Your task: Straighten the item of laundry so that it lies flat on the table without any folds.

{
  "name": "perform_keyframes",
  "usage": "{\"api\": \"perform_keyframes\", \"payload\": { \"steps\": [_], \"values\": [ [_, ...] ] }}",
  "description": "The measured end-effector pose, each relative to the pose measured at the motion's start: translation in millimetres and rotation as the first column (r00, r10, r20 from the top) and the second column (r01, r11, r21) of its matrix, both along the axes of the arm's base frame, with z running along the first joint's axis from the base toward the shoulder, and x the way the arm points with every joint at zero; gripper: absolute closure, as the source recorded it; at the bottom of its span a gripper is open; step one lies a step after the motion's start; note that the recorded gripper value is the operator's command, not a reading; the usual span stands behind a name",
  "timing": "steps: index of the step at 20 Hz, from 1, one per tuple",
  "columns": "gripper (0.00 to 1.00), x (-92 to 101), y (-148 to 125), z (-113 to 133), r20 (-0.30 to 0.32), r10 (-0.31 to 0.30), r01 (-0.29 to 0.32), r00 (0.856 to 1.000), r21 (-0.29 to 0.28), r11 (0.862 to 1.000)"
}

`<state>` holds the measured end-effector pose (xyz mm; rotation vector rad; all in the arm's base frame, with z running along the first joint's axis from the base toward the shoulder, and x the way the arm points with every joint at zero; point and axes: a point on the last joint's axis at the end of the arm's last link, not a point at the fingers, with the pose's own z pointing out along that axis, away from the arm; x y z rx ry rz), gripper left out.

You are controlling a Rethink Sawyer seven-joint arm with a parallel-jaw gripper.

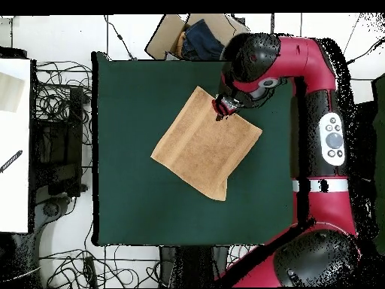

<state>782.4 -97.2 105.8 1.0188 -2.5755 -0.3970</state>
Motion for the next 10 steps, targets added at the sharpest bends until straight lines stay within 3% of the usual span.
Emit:
{"api": "perform_keyframes", "payload": {
  "steps": [10],
  "values": [
    [0.0,-0.7,-11,-7,0.039,-0.031,0.03,0.999,0.02,0.999]
  ]
}}
